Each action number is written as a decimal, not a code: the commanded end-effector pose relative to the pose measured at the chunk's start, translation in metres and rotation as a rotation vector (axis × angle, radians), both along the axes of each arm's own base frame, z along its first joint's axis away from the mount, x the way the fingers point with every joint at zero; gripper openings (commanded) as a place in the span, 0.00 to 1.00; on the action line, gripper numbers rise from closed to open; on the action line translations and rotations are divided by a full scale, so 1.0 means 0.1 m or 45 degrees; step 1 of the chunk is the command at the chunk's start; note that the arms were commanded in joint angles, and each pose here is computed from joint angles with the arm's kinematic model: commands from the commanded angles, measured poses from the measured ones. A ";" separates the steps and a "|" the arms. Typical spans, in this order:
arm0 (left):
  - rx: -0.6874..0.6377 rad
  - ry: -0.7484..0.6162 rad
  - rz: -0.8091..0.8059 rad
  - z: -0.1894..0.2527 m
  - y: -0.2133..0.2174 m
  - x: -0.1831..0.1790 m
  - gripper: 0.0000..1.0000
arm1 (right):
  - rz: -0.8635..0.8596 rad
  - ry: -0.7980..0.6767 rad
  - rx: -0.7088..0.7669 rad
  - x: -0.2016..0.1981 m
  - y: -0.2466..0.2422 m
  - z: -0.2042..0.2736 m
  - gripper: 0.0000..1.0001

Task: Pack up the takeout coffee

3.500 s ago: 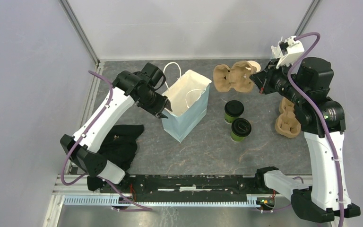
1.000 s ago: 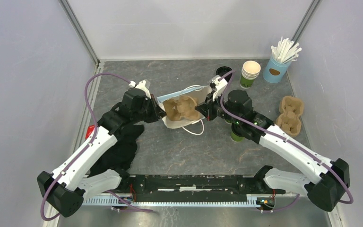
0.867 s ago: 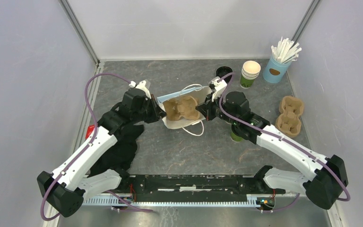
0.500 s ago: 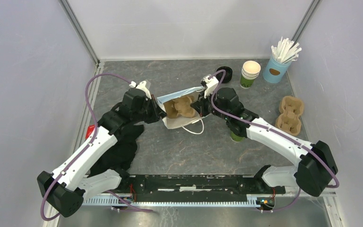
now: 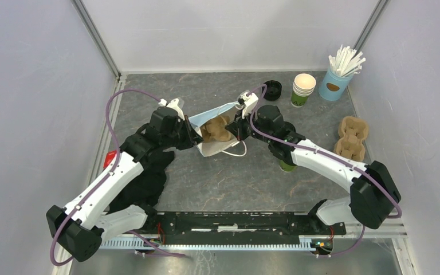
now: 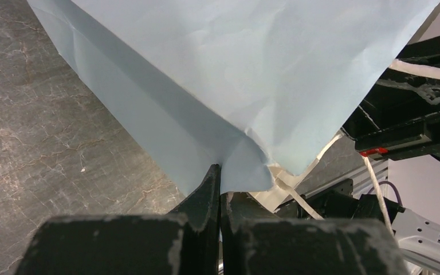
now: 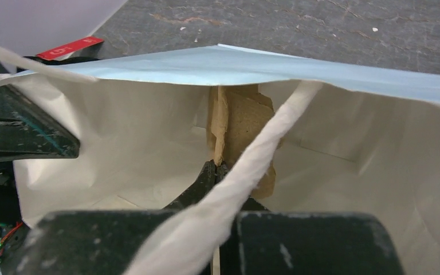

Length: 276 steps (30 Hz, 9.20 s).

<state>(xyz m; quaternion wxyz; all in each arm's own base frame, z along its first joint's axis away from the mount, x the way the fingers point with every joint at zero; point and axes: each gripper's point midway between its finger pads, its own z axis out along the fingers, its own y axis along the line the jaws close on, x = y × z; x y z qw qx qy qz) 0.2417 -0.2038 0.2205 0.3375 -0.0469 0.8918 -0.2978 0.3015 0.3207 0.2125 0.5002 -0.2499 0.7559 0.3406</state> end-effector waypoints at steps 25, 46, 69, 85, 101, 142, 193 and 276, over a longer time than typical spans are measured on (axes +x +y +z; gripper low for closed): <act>-0.156 0.082 0.022 0.35 0.10 -0.19 0.02 | 0.179 0.134 0.187 -0.43 -0.15 0.60 0.00; -0.247 0.345 0.013 0.21 -0.05 -0.37 0.02 | 0.086 0.674 0.196 -0.47 -0.01 0.11 0.00; -0.198 0.361 -0.050 0.08 -0.07 -0.38 0.02 | -0.235 0.141 -0.613 0.11 -0.33 -0.24 0.14; -0.181 0.361 -0.114 -0.10 -0.10 -0.41 0.02 | -0.390 -0.011 -0.663 0.20 -0.50 0.01 0.43; -0.080 0.302 -0.080 0.04 -0.05 -0.20 0.02 | -0.427 0.164 -0.504 -0.40 -1.04 0.87 0.80; 0.317 0.227 0.328 0.51 0.59 0.56 0.24 | -0.653 0.429 -0.881 -0.42 -2.29 0.18 0.98; 0.498 0.007 0.295 1.07 0.82 0.79 0.02 | -0.438 0.273 0.004 0.51 -0.46 1.65 0.00; 0.652 -0.017 0.282 0.91 1.09 0.60 0.72 | -0.657 0.803 -0.889 -0.60 -2.51 -0.79 0.72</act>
